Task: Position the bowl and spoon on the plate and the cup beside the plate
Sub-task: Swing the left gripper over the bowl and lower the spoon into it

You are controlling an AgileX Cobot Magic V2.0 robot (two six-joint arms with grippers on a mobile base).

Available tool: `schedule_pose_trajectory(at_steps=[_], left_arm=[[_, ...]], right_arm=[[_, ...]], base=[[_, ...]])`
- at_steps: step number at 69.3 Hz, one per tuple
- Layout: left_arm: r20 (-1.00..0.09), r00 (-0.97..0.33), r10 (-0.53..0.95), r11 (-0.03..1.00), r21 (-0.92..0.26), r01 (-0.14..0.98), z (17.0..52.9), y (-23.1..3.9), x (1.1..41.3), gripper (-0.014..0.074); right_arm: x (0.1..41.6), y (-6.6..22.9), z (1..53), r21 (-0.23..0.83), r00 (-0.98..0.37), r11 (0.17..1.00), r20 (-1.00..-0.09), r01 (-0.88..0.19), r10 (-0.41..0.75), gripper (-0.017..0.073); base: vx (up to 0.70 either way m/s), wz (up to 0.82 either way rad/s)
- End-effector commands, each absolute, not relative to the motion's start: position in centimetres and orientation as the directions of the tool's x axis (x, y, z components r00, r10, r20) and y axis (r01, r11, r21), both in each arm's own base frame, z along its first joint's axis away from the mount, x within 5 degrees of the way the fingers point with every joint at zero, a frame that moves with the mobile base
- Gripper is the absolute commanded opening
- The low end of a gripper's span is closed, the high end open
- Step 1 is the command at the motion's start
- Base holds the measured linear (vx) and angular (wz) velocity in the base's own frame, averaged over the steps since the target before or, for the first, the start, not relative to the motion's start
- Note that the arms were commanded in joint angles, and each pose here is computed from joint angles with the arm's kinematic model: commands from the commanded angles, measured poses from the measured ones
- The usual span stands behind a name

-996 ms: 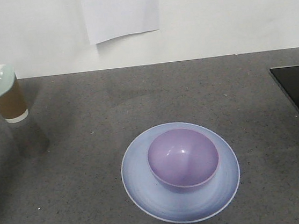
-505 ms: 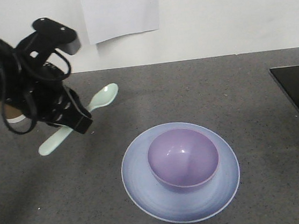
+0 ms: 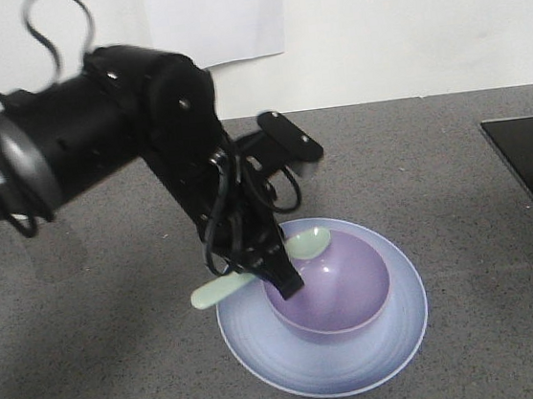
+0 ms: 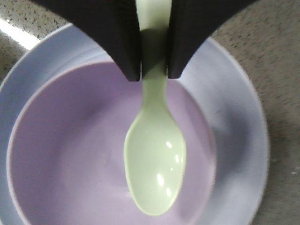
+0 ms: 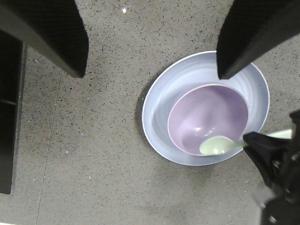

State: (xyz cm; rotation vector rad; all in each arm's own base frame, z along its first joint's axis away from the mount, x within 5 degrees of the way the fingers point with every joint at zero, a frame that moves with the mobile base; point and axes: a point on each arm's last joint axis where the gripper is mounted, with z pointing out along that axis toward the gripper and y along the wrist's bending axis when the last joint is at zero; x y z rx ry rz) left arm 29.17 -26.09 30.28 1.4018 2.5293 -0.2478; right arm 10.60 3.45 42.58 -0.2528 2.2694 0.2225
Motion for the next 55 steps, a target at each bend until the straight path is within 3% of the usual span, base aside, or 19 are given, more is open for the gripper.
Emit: schedule_pose_trajectory(at_steps=[1, 29, 55], left_arm=[[-0.337, -0.478, 0.811, 0.501, -0.024, 0.865, 32.23, -26.62, 28.22, -0.0003], [-0.343, -0.496, 0.798, 0.518, -0.030, 0.855, 31.75, -27.14, 28.37, 0.0050], [-0.345, -0.495, 0.797, 0.518, -0.029, 0.855, 31.76, -27.16, 28.39, 0.0322]], right_arm=[[10.86, 3.50, 43.59, 0.079, -0.586, 0.964, -0.806, -0.256, -0.089, 0.0538], [10.85, 3.50, 43.58, 0.079, -0.587, 0.964, -0.805, -0.256, -0.089, 0.0538], [10.85, 3.50, 43.58, 0.079, -0.586, 0.963, -0.805, -0.256, -0.090, 0.0538]], base=[[0.00, 0.00], [0.00, 0.00], [0.00, 0.00]])
